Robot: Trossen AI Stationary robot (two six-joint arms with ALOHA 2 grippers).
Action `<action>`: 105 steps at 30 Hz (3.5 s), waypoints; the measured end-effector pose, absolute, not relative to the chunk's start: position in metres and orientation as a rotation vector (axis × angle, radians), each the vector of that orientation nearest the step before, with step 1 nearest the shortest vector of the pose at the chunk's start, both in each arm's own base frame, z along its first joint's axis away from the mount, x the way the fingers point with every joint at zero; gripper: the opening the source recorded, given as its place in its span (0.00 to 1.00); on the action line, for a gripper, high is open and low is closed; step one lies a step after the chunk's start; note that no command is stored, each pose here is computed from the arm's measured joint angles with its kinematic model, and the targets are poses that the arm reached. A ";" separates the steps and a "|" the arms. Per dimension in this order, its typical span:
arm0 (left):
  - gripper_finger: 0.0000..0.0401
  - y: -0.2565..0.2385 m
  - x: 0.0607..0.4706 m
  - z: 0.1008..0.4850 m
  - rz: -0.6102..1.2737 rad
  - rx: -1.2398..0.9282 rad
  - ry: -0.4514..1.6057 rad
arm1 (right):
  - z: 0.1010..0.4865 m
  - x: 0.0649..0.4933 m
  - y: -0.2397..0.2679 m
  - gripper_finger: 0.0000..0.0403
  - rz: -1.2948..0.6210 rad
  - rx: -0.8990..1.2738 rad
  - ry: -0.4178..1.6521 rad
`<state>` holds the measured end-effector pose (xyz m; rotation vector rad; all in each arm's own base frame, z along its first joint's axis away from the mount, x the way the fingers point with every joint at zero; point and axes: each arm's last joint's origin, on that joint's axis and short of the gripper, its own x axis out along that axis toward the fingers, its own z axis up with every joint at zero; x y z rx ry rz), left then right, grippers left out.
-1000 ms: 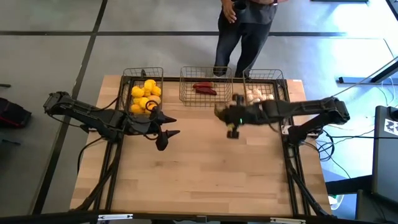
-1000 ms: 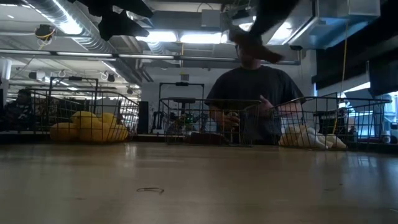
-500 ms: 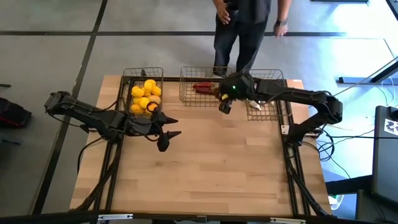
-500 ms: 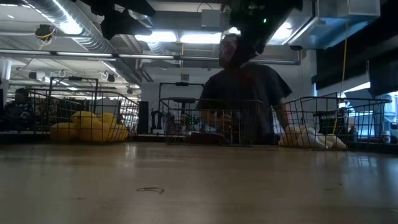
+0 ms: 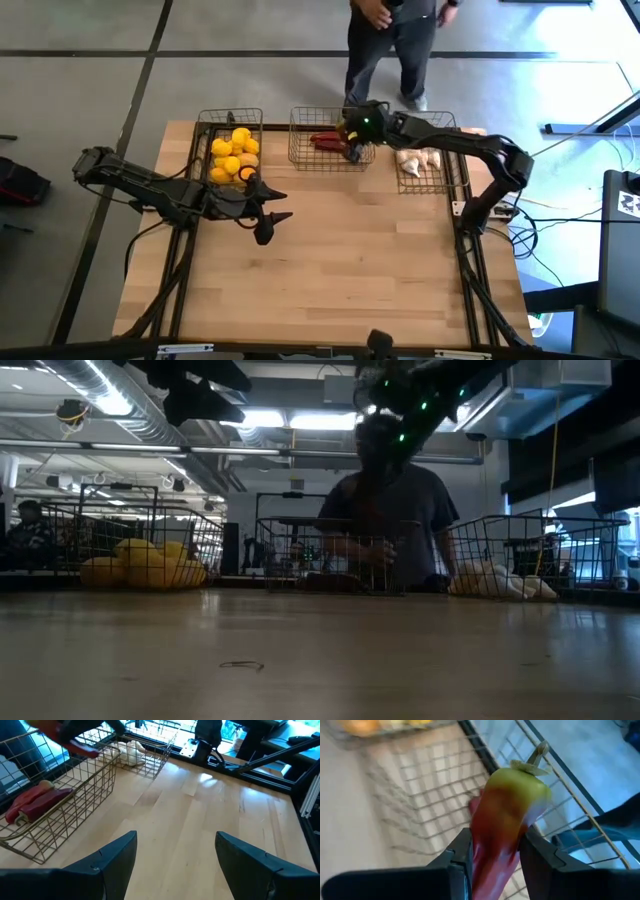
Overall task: Sort produce into baskets
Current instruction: Put the red chili pepper into the middle gold wire basket, then return to Home Position
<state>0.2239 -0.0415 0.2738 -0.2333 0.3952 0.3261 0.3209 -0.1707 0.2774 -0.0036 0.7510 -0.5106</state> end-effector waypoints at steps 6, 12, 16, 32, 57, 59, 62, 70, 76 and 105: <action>0.66 -0.042 0.224 0.273 0.328 -0.238 0.397 | 0.252 0.327 -0.202 0.27 -0.555 0.005 0.757; 0.66 -0.042 0.225 0.272 0.329 -0.238 0.399 | 0.232 0.329 -0.223 0.27 -0.541 0.046 0.739; 0.66 -0.042 0.225 0.272 0.328 -0.239 0.399 | 0.217 0.332 -0.227 0.27 -0.525 0.068 0.778; 0.66 -0.042 0.225 0.272 0.328 -0.236 0.400 | 0.201 0.334 -0.228 0.41 -0.529 0.073 0.844; 0.66 -0.040 0.226 0.273 0.328 -0.207 0.397 | 0.312 0.292 -0.186 0.61 -0.503 0.010 0.743; 0.66 -0.040 0.226 0.273 0.327 -0.204 0.395 | 0.328 0.283 -0.171 0.61 -0.482 -0.002 0.731; 0.66 -0.037 0.228 0.276 0.327 -0.190 0.368 | 0.346 0.267 -0.148 0.60 -0.445 -0.015 0.731; 0.58 -0.024 0.230 0.277 0.368 -0.156 0.365 | 0.384 0.223 -0.096 0.49 -0.289 0.030 0.672; 0.40 -0.024 0.230 0.277 0.328 -0.095 0.383 | 0.399 0.192 -0.072 0.38 -0.262 0.048 0.600; 0.01 -0.022 0.186 0.273 0.105 -0.045 0.213 | 0.340 0.120 -0.038 0.20 -0.202 0.128 0.438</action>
